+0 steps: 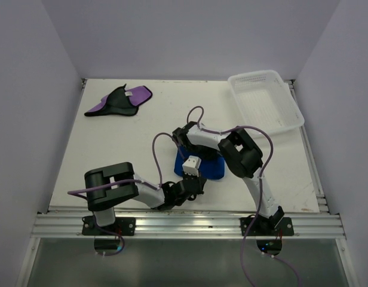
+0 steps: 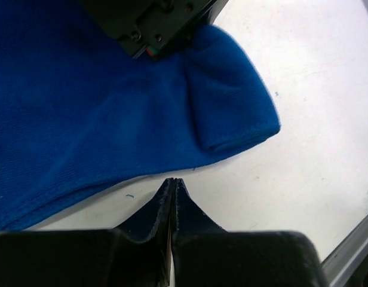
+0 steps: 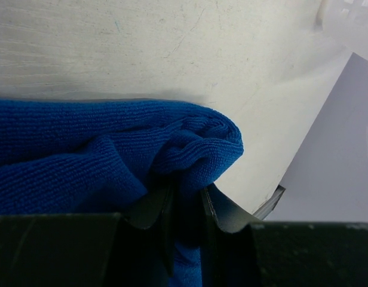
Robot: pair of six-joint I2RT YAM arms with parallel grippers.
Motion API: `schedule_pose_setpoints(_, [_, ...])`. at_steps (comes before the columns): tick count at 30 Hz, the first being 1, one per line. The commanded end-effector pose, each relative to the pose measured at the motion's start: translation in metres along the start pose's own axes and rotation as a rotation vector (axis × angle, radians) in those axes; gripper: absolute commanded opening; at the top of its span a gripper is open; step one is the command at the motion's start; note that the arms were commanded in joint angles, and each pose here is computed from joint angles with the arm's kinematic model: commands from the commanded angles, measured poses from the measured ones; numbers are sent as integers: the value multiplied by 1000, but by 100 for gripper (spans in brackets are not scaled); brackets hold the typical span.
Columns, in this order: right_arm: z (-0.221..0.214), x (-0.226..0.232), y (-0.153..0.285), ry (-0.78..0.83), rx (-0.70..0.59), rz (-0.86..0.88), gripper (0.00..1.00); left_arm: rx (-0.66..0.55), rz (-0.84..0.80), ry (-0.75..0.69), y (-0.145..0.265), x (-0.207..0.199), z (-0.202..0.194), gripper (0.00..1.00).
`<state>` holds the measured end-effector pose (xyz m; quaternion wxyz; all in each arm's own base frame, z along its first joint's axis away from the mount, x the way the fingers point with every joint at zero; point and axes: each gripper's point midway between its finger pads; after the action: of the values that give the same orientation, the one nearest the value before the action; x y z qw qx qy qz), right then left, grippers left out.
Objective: Roll the towels
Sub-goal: Roll the towel
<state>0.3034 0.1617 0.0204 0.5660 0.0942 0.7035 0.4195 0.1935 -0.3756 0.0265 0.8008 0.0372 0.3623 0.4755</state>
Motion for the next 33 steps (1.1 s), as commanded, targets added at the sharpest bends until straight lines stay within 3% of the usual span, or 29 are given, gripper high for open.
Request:
schedule_pose_setpoints(1, [16, 89, 12, -164, 3, 370, 1, -113, -108, 89, 4, -37, 35, 0])
schedule_pose_setpoints(9, [16, 86, 18, -208, 3, 477, 6, -160, -188, 12, 8, -51, 47, 0])
schedule_pose_setpoints(12, [16, 84, 23, -219, -4, 493, 2, -152, -161, -55, 10, -43, 45, 18])
schedule_pose_setpoints(13, [17, 83, 24, -219, -4, 496, 1, -152, -155, -74, 11, -40, 45, 30])
schedule_pose_setpoints(15, [18, 85, 27, -222, -3, 514, 0, -138, -154, -146, 15, -31, 40, 46])
schedule_pose_setpoints(16, [18, 85, 27, -220, -1, 519, 0, -132, -157, -172, 16, -28, 38, 60])
schedule_pose_setpoints(20, [22, 87, 32, -226, -8, 543, 0, -161, -149, -305, 21, -30, 37, 87])
schedule_pose_setpoints(26, [22, 89, 35, -211, -11, 570, 0, -218, -104, -538, 24, -46, 23, 97])
schedule_pose_setpoints(33, [21, 88, 36, -202, -21, 585, 0, -292, -64, -646, 16, -59, 23, 98])
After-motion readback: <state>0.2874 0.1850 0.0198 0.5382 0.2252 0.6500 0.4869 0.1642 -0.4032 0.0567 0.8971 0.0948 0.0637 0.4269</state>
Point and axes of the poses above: each gripper's point midway between its finger pads, its own y axis back along the fingers, its own x axis along the line the jaws close on, z = x × y, and after that the axes turned 9 degrees about y, right-handed
